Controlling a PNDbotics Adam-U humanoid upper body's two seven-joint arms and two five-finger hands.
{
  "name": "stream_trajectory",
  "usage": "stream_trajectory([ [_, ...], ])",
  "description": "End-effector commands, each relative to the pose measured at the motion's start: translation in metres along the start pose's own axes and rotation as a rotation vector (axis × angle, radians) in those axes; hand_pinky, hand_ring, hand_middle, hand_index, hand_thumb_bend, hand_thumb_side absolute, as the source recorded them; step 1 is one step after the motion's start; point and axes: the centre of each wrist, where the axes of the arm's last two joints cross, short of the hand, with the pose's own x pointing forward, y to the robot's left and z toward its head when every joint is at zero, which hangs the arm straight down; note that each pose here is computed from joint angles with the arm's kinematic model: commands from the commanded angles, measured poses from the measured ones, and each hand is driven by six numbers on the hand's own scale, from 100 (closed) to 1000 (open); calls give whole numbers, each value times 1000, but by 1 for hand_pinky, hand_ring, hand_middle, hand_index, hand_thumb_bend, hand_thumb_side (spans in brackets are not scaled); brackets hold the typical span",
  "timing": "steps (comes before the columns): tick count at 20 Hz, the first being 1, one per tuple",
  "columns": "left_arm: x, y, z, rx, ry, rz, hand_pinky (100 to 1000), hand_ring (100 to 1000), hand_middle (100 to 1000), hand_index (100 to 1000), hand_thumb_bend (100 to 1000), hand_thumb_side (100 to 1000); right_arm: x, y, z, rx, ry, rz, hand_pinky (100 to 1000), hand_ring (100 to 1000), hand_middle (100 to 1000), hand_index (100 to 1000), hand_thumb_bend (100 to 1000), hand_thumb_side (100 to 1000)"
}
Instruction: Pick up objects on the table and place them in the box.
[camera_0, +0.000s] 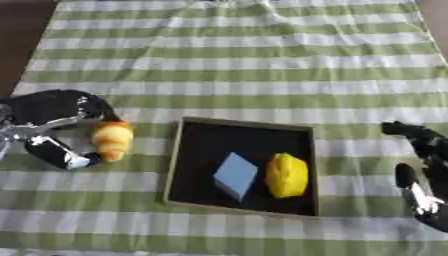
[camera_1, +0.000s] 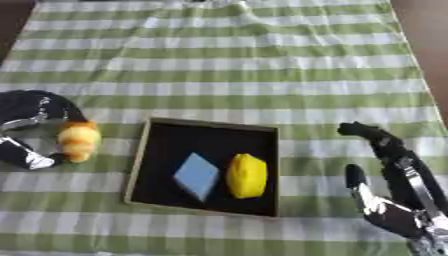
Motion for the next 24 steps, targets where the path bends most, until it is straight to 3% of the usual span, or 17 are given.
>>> stream_trajectory([
  [1, -3, 2, 0, -30, -7, -45, 754, 766, 607, 775, 345, 275, 3, -2, -3, 6, -15, 4, 1000, 888, 769, 871, 100, 470],
  [6, -1, 2, -1, 25, -8, -48, 708, 697, 535, 709, 269, 241, 3, -1, -3, 4, -10, 4, 1000, 889, 769, 872, 100, 470],
  [14, 1, 24, 18, 211, -14, -70, 674, 638, 503, 671, 100, 189, 3, -1, 0, -6, 3, 9, 1000, 890, 768, 872, 100, 470],
  [19, 8, 61, 28, 379, -45, -107, 673, 633, 510, 671, 151, 136, 3, -1, 1, -17, 5, 12, 1000, 891, 767, 872, 100, 470],
  [24, 27, 97, 21, 524, -123, -124, 670, 620, 503, 667, 114, 100, 3, -2, 0, -30, -22, 11, 1000, 890, 768, 871, 100, 470],
])
